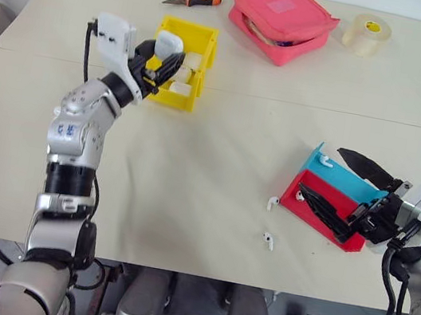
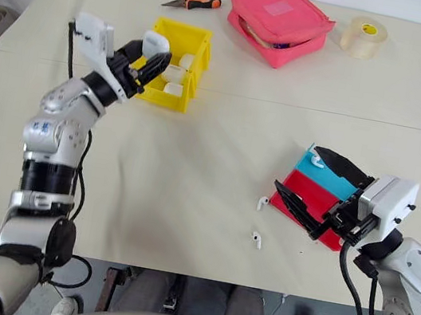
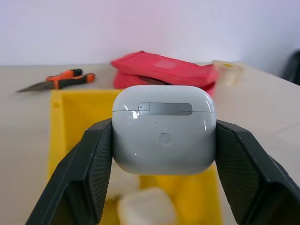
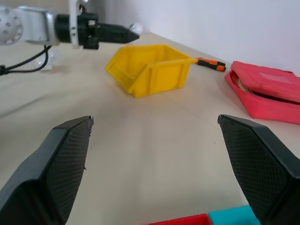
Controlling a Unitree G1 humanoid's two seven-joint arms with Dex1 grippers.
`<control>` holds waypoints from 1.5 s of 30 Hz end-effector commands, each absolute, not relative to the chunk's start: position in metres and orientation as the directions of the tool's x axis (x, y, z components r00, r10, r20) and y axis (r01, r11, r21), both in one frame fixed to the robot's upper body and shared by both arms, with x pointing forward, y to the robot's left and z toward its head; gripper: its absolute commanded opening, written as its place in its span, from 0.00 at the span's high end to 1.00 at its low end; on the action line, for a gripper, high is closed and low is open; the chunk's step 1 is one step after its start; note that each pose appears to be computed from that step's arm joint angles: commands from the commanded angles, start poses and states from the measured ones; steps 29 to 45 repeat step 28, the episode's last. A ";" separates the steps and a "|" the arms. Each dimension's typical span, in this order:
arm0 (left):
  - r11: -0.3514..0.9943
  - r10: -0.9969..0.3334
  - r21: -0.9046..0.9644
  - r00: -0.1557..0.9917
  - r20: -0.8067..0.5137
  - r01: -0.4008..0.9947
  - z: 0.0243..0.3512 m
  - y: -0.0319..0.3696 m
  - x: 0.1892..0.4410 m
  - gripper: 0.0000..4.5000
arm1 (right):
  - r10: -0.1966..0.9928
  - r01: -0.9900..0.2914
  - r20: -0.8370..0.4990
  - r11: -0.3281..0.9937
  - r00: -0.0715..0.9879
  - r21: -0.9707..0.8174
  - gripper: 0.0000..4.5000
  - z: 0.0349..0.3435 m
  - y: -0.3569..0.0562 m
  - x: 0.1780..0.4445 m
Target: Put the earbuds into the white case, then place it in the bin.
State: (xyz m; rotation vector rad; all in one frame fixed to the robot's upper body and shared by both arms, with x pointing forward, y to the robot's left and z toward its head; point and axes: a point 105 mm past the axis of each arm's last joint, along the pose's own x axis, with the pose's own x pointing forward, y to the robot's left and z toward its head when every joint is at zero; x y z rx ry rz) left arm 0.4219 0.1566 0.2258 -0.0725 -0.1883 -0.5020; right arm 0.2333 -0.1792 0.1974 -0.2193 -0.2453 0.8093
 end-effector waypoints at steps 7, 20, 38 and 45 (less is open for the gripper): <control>0.860 -0.509 0.026 0.852 0.123 0.510 0.234 0.145 0.444 0.15 | 0.737 -0.677 0.176 0.672 0.653 -0.300 0.00 0.201 -0.174 0.231; 0.548 -0.826 0.332 0.559 0.069 0.768 0.219 0.164 0.363 0.01 | 0.716 -0.653 0.170 0.691 0.677 -0.310 0.00 0.199 -0.185 0.231; 0.419 -0.877 0.381 0.476 -0.064 0.824 0.185 0.174 0.317 0.01 | 0.749 -0.688 0.065 0.636 0.660 -0.348 0.00 0.188 -0.200 0.231; 0.419 -0.877 0.381 0.476 -0.064 0.824 0.185 0.174 0.317 0.01 | 0.749 -0.688 0.065 0.636 0.660 -0.348 0.00 0.188 -0.200 0.231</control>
